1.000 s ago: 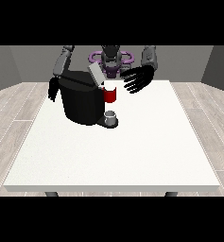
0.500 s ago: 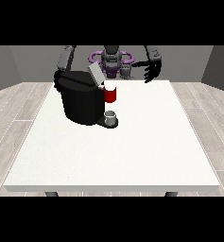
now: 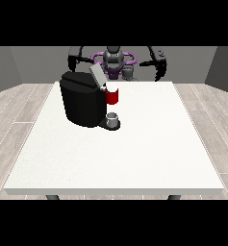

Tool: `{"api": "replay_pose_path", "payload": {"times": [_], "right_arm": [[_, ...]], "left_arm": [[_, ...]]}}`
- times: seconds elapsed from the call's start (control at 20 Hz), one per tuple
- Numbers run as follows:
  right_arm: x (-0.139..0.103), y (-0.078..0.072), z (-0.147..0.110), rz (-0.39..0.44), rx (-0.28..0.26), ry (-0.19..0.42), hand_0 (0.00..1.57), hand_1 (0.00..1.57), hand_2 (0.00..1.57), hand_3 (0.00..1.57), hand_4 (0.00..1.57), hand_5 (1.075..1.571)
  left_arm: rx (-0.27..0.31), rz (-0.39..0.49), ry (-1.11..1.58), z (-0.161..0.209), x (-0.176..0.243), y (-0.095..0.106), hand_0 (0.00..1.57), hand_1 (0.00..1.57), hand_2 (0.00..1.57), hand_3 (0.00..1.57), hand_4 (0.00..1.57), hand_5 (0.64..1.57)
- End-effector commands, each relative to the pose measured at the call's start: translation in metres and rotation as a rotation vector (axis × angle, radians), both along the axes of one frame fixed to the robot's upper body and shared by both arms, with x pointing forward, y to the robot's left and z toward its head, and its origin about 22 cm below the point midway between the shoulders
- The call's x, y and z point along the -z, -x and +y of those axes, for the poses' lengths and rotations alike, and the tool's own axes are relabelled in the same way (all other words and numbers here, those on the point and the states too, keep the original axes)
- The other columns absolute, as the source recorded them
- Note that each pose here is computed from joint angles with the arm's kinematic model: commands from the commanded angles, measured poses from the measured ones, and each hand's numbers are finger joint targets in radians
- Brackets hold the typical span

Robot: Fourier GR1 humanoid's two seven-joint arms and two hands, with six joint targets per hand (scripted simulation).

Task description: Insert the coffee pod into the coffee machine and close the lid

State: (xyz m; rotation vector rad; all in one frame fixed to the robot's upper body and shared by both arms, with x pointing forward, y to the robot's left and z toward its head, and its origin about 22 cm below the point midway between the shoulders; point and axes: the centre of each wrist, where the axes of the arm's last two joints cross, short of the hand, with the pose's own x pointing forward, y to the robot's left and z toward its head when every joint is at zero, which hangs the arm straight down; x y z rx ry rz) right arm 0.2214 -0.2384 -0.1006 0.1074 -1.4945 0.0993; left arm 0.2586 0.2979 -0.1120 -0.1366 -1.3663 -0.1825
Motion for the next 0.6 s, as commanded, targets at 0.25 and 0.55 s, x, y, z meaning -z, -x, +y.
{"api": "replay_pose_path", "payload": {"times": [0.25, 0.55], "right_arm": [[-0.085, -0.023, 0.067, -0.257, -0.152, 0.013, 0.00, 0.00, 0.00, 0.00, 0.17, 1.571], [-0.127, -0.016, 0.071, -0.324, -0.103, 0.084, 0.00, 0.00, 0.00, 0.00, 0.44, 1.571]], "left_arm": [[-0.120, 0.028, 0.008, 0.025, 0.013, 0.034, 0.00, 0.00, 0.00, 0.00, 0.30, 1.571], [-0.085, -0.049, 0.060, 0.012, 0.013, 0.045, 0.00, 0.00, 0.00, 0.00, 0.18, 1.571]]}}
